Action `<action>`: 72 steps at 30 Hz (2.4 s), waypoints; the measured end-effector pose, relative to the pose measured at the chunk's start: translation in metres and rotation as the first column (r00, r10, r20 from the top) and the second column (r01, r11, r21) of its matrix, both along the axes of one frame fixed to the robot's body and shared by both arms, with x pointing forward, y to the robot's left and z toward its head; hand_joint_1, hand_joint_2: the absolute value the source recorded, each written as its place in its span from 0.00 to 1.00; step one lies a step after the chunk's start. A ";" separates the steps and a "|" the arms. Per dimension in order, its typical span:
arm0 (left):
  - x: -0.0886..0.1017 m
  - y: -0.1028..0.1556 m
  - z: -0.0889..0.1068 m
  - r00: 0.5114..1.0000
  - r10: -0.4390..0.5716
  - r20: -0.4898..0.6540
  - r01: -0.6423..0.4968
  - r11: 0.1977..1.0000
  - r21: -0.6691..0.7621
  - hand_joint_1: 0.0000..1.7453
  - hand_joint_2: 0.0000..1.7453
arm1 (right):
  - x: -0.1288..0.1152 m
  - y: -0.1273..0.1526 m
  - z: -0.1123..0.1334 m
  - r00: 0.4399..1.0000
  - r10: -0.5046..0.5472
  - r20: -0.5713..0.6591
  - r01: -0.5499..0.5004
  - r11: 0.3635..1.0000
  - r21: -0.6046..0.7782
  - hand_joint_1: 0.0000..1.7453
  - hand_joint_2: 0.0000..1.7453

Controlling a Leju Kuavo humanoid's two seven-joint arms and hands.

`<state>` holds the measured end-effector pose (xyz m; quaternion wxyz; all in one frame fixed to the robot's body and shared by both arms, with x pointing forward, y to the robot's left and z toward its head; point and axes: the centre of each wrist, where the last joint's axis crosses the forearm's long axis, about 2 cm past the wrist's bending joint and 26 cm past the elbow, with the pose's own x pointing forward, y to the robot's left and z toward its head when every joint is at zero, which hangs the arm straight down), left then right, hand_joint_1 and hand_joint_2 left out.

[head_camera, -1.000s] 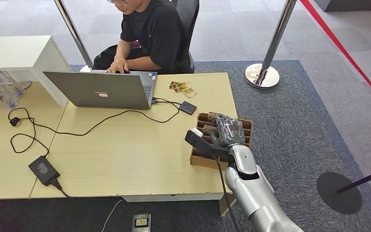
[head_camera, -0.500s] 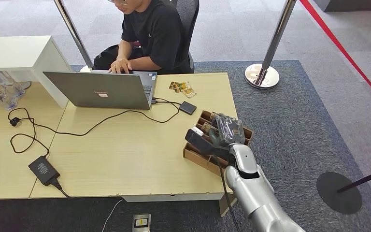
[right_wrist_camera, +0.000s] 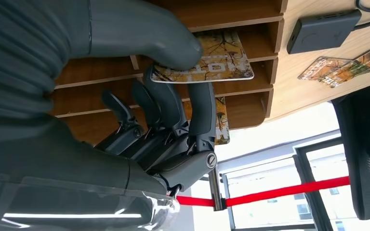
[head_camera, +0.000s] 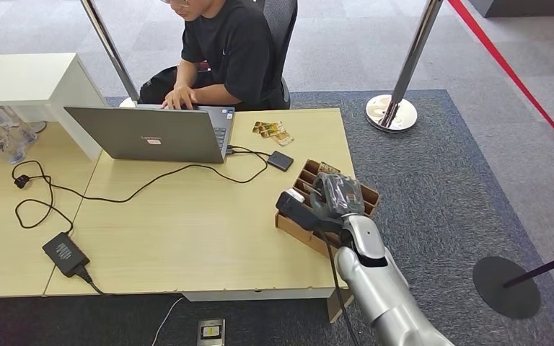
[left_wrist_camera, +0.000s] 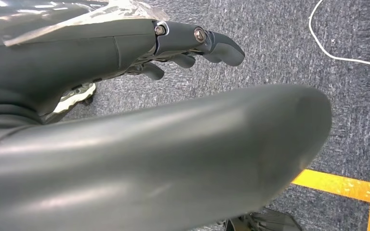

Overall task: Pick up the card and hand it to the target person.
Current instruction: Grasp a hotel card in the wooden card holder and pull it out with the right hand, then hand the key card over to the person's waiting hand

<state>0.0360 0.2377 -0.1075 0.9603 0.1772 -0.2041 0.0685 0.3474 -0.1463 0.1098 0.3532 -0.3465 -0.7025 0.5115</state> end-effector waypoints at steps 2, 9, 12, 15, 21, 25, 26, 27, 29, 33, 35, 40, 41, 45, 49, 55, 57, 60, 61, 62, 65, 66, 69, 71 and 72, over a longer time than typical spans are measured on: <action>0.000 0.000 0.000 1.000 -0.001 0.000 0.001 1.000 0.000 0.00 0.00 | 0.000 0.000 0.002 1.000 0.003 0.005 -0.003 1.000 0.010 0.84 1.00; 0.000 0.000 0.000 1.000 -0.002 -0.001 0.002 1.000 0.000 0.00 0.00 | -0.002 -0.001 0.010 1.000 0.016 0.018 -0.017 0.999 0.044 0.84 1.00; 0.000 0.000 0.000 1.000 -0.004 -0.002 0.004 1.000 0.002 0.00 0.00 | -0.002 -0.001 0.014 0.999 0.018 0.036 -0.020 0.998 0.057 0.84 1.00; 0.000 0.000 0.000 1.000 -0.004 -0.002 0.004 1.000 0.002 0.00 0.00 | -0.001 -0.002 0.019 0.998 0.019 0.056 -0.022 0.998 0.066 0.83 1.00; -0.001 0.000 0.000 1.000 -0.005 -0.005 0.005 1.000 0.004 0.00 0.00 | -0.002 -0.003 0.034 0.992 0.036 0.118 -0.048 0.993 0.106 0.80 1.00; -0.001 0.001 0.000 1.000 -0.006 -0.008 0.006 1.000 0.005 0.00 0.00 | -0.001 -0.004 0.047 0.986 0.048 0.160 -0.069 0.989 0.132 0.82 1.00; -0.001 0.001 0.000 1.000 -0.007 -0.009 0.007 1.000 0.005 0.00 0.00 | -0.001 -0.004 0.049 0.985 0.050 0.168 -0.073 0.988 0.137 0.83 1.00; -0.001 0.001 0.000 1.000 -0.007 -0.009 0.007 1.000 0.006 0.00 0.00 | -0.001 -0.004 0.052 0.983 0.052 0.175 -0.077 0.987 0.142 0.84 1.00; -0.001 0.001 0.000 1.000 -0.009 -0.010 0.009 1.000 0.006 0.00 0.00 | -0.001 -0.004 0.056 0.981 0.056 0.187 -0.086 0.985 0.152 0.85 1.00; -0.001 0.002 0.000 1.000 -0.012 -0.011 0.012 1.000 0.008 0.00 0.00 | 0.000 -0.003 0.063 0.977 0.067 0.203 -0.102 0.981 0.167 0.85 1.00; -0.001 0.002 0.000 1.000 -0.014 -0.011 0.014 1.000 0.009 0.00 0.00 | 0.002 -0.002 0.067 0.975 0.071 0.209 -0.108 0.979 0.171 0.86 1.00; -0.001 0.003 0.000 1.000 -0.018 -0.010 0.018 1.000 0.012 0.00 0.00 | 0.010 0.000 0.077 0.973 0.076 0.218 -0.116 0.977 0.178 0.86 1.00; -0.001 0.004 0.000 1.000 -0.019 -0.010 0.020 1.000 0.012 0.00 0.00 | 0.013 0.001 0.079 0.973 0.076 0.218 -0.116 0.977 0.178 0.86 1.00; -0.001 0.004 0.000 1.000 -0.023 -0.013 0.023 1.000 0.013 0.00 0.00 | 0.023 0.005 0.083 0.975 0.071 0.209 -0.110 0.978 0.179 0.86 1.00; -0.001 0.005 -0.001 1.000 -0.023 -0.016 0.023 1.000 0.014 0.00 0.00 | 0.029 0.008 0.085 0.978 0.071 0.197 -0.107 0.978 0.177 0.86 1.00; -0.001 0.006 -0.001 0.999 -0.019 -0.026 0.020 1.000 0.016 0.00 0.00 | 0.039 0.018 0.089 0.981 0.076 0.176 -0.107 0.980 0.170 0.85 1.00; 0.000 0.006 -0.001 0.999 -0.018 -0.027 0.019 1.000 0.017 0.00 0.00 | 0.042 0.022 0.090 0.982 0.081 0.172 -0.111 0.979 0.168 0.85 1.00; -0.001 0.007 -0.001 1.000 -0.017 -0.027 0.017 1.000 0.018 0.00 0.00 | 0.046 0.028 0.092 0.982 0.089 0.164 -0.117 0.979 0.167 0.85 1.00; -0.001 0.007 -0.001 1.000 -0.016 -0.027 0.016 1.000 0.018 0.00 0.00 | 0.047 0.029 0.092 0.983 0.091 0.161 -0.118 0.979 0.167 0.85 1.00; -0.001 0.007 -0.001 1.000 -0.016 -0.027 0.016 1.000 0.019 0.00 0.00 | 0.047 0.030 0.092 0.983 0.093 0.158 -0.119 0.979 0.168 0.86 1.00; -0.001 0.007 -0.001 1.000 -0.015 -0.026 0.016 1.000 0.023 0.00 0.00 | 0.049 0.034 0.093 0.983 0.098 0.155 -0.124 0.978 0.167 0.86 1.00; -0.001 0.007 -0.001 1.000 -0.016 -0.026 0.016 1.000 0.023 0.00 0.00 | 0.049 0.034 0.094 0.983 0.099 0.155 -0.125 0.978 0.167 0.86 1.00; -0.001 0.007 -0.001 1.000 -0.016 -0.024 0.017 1.000 0.025 0.00 0.00 | 0.051 0.036 0.095 0.983 0.101 0.155 -0.127 0.978 0.165 0.85 1.00; -0.001 0.007 -0.001 1.000 -0.016 -0.024 0.017 1.000 0.026 0.00 0.00 | 0.051 0.037 0.095 0.983 0.102 0.154 -0.127 0.978 0.164 0.85 1.00; -0.001 0.007 -0.001 1.000 -0.017 -0.023 0.017 1.000 0.026 0.00 0.00 | 0.051 0.038 0.095 0.983 0.102 0.154 -0.127 0.978 0.164 0.85 1.00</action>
